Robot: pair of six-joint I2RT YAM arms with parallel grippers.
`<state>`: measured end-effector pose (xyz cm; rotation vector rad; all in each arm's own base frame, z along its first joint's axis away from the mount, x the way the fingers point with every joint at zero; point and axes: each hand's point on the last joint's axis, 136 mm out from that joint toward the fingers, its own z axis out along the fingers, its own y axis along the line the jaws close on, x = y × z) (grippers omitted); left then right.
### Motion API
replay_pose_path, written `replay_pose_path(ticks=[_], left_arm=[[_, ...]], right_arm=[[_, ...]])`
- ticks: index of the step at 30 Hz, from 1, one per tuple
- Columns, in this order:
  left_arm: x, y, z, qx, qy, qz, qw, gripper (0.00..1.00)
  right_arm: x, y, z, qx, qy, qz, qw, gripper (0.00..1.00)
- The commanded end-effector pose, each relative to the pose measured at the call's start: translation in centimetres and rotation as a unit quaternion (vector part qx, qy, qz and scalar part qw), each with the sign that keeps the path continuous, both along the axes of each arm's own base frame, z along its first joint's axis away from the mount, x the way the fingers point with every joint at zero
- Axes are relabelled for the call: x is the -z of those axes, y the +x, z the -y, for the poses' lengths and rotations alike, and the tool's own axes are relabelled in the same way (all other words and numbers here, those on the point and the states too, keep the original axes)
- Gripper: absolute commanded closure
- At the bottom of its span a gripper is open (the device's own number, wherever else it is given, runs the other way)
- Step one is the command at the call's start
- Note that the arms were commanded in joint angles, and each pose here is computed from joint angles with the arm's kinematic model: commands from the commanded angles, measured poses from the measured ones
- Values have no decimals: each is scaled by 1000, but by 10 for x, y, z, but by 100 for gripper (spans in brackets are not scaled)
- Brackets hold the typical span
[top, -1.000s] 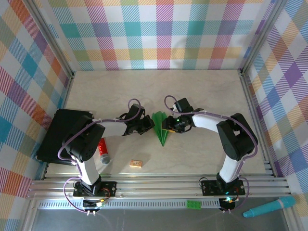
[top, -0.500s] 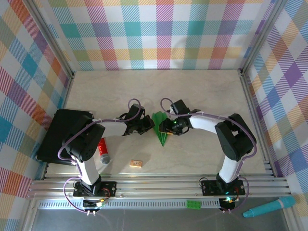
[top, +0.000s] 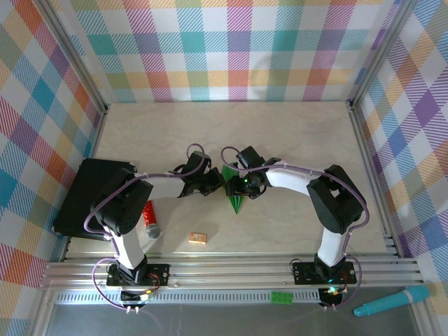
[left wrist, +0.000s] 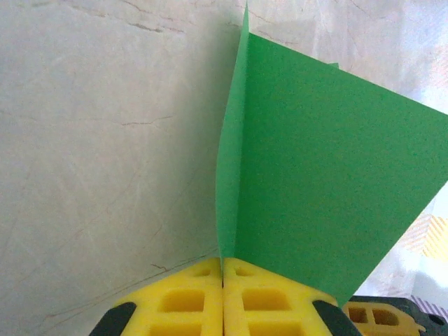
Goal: Fold a paper plane with a square sheet of paper (pick it up from the middle)
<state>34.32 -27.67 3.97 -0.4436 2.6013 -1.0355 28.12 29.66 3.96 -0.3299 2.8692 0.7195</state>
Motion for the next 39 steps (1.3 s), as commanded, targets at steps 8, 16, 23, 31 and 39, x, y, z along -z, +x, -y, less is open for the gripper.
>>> replay_pose_path(ticks=[8, 16, 23, 31, 39], left_arm=[[-7, 7, 4, 2, -15, 7, 1000, 93], [-5, 7, 3, -1, -11, 6, 1000, 93], [-5, 8, 3, -1, -11, 7, 1000, 92], [-9, 8, -6, -15, 5, 12, 1000, 82], [-18, 9, -32, -46, 36, 27, 998, 67]], right_arm=[[10, 3, 5, 5, -53, -1, 999, 52], [9, 6, 16, 34, -81, 6, 996, 64], [9, 3, 16, 57, -90, 5, 994, 69], [13, 1, 16, 79, -111, -3, 991, 69], [8, 2, 14, 81, -122, 9, 989, 68]])
